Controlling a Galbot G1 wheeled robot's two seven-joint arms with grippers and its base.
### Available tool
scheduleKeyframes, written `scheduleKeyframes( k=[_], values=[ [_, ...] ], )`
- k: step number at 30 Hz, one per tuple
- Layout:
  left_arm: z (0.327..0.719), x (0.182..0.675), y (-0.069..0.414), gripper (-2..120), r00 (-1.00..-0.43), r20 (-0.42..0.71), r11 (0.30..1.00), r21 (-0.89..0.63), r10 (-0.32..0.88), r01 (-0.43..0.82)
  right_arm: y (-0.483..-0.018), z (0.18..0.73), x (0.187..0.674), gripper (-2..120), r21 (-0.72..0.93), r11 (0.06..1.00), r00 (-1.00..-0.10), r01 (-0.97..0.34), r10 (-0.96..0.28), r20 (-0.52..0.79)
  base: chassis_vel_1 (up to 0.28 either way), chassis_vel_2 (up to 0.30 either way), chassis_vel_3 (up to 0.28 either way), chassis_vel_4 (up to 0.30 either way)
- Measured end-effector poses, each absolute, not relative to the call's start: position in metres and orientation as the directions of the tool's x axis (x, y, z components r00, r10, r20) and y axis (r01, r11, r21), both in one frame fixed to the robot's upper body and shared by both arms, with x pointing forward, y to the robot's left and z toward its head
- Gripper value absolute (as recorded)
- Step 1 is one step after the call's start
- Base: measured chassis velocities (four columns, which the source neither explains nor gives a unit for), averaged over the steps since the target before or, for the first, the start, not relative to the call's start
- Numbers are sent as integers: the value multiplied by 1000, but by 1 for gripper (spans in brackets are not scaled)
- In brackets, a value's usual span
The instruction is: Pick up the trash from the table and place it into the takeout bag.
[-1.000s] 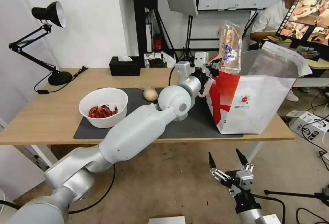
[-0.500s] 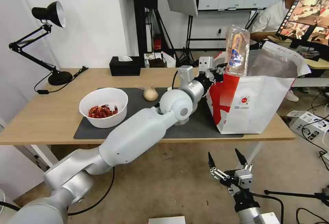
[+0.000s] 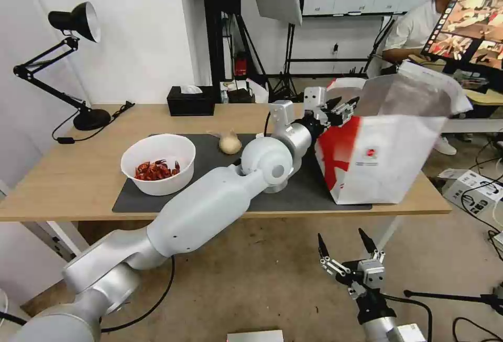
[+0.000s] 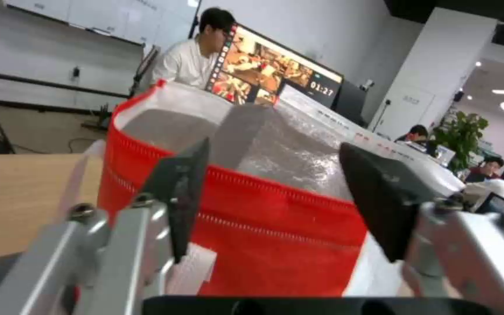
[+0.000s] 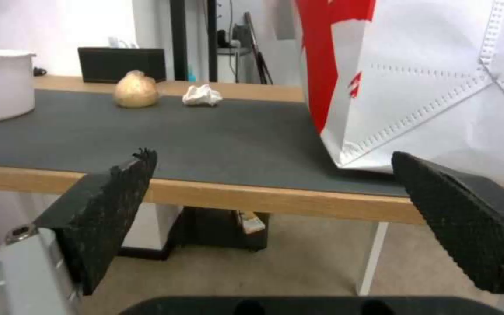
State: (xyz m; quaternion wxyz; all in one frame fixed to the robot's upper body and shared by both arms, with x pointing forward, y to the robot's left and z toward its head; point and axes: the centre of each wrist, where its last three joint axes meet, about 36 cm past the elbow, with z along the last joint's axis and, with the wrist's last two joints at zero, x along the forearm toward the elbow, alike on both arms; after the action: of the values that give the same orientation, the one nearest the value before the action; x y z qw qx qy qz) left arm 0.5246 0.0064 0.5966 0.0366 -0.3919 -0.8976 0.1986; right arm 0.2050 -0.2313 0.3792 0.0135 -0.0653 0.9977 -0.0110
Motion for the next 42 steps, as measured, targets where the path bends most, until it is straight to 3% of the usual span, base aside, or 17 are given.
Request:
scheduleKeyframes(
  k=[6,10,29,42],
  values=[
    [589,507,42,92,-746,-131,662,-381,653,646,-231,381,205,100,-24,991,-990,-134,-135,-30,0,0,0,0],
    [568,490,73,99,-789,-150,704,-374,596,603,-231,383,207,100,-27,989,-989,-145,-146,-37,0,0,0,0],
    [491,392,199,100,-920,-98,875,-285,380,392,-221,385,214,100,-2,980,-979,-198,-198,-57,0,0,0,0],
    [445,325,211,100,-959,-141,941,-202,246,271,-216,381,211,100,0,971,-970,-238,-238,-45,0,0,0,0]
  ],
)
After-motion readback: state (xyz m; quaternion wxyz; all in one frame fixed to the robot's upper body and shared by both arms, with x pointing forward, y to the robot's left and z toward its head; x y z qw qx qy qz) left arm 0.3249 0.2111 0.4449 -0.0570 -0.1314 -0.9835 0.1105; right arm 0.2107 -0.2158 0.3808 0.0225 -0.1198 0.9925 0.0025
